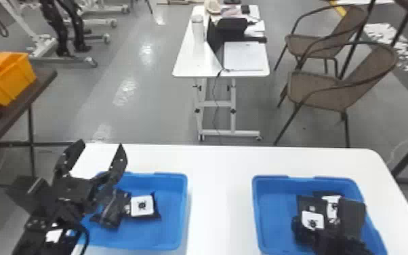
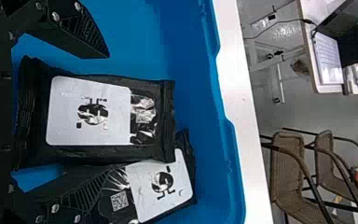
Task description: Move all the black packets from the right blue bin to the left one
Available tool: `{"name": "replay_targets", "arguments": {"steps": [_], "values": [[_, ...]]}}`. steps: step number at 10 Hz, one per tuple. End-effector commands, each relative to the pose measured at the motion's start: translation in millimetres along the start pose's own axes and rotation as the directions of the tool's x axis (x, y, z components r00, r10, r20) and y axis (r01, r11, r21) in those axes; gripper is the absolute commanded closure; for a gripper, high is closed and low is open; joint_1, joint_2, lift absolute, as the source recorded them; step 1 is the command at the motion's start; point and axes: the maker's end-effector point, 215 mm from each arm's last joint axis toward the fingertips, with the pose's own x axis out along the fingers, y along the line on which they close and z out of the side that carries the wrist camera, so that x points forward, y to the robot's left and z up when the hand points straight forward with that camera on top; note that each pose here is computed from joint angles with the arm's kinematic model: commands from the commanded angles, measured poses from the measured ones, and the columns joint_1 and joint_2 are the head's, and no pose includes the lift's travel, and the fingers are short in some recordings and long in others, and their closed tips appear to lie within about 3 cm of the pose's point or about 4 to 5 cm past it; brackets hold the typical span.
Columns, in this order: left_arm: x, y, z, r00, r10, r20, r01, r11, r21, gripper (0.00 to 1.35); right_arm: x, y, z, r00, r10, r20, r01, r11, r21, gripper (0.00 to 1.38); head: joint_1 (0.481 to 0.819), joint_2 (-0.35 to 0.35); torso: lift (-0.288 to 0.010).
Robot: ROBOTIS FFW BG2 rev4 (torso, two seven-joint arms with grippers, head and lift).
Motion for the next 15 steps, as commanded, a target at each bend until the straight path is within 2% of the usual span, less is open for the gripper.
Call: {"name": "replay_targets", "arguments": {"steps": [1,2,3,4,5,7,8,9,10,11,12,13,14,15], "values": [[0,-1,-1,1.000,0.002,0.000,-0.002,1.000,-0.004,0.21,2,1,-13,0.999,0.009,-0.045,-0.008,1.000,0.021,0.18,0.695,0.094,0.000],[0,-1,-2,1.000,0.001,-0.001,-0.001,1.000,-0.005,0.21,3,1,-16,0.998,0.013,-0.058,-0.011,0.999,0.030,0.30,0.695,0.099,0.000],[1,-2,-2,1.000,0.000,-0.001,0.000,1.000,-0.008,0.21,3,2,-15,0.998,0.020,-0.057,-0.017,0.999,0.043,0.73,0.695,0.100,0.000],[1,-2,-2,1.000,0.000,0.000,0.000,1.000,-0.009,0.21,0,4,-9,0.999,0.026,-0.033,-0.024,0.998,0.053,1.07,0.695,0.099,0.000],[0,-1,-4,1.000,0.002,-0.001,-0.002,1.000,-0.017,0.21,-5,4,-8,1.000,0.024,-0.013,-0.023,0.996,0.082,1.28,0.695,0.100,0.000],[2,-4,-10,1.000,0.000,-0.020,-0.001,0.998,-0.063,0.21,-20,8,11,0.998,0.044,0.041,-0.048,0.991,0.121,1.28,0.695,0.101,0.000],[5,-4,-4,1.000,0.007,-0.013,-0.008,0.995,-0.104,0.21,-40,11,38,0.993,0.060,0.102,-0.070,0.992,0.100,1.28,0.695,0.101,0.000],[6,0,5,1.000,0.018,-0.021,-0.020,0.995,-0.101,0.21,-62,19,67,0.983,0.107,0.150,-0.121,0.988,0.091,1.28,0.695,0.098,0.000],[8,7,11,0.999,0.026,-0.032,-0.029,0.993,-0.114,0.21,-81,33,96,0.969,0.172,0.175,-0.180,0.983,0.034,1.28,0.695,0.099,0.000],[10,10,11,0.999,0.027,-0.044,-0.035,0.983,-0.179,0.21,-95,57,136,0.935,0.280,0.218,-0.276,0.960,-0.051,1.28,0.695,0.109,0.000],[14,8,8,0.998,0.014,-0.055,-0.028,0.965,-0.262,0.21,-99,90,174,0.888,0.390,0.242,-0.359,0.919,-0.163,1.28,0.695,0.136,0.000],[19,0,10,0.998,-0.012,-0.070,-0.011,0.946,-0.323,0.21,-98,128,208,0.830,0.496,0.253,-0.423,0.857,-0.293,1.28,0.695,0.150,0.000],[29,-13,19,0.996,-0.054,-0.076,0.020,0.919,-0.395,0.20,-91,166,219,0.781,0.586,0.218,-0.497,0.794,-0.350,1.28,0.695,0.178,0.000],[37,-26,22,0.991,-0.107,-0.077,0.056,0.870,-0.491,0.21,-91,207,225,0.731,0.658,0.181,-0.558,0.728,-0.398,1.28,0.695,0.197,0.000]]}}
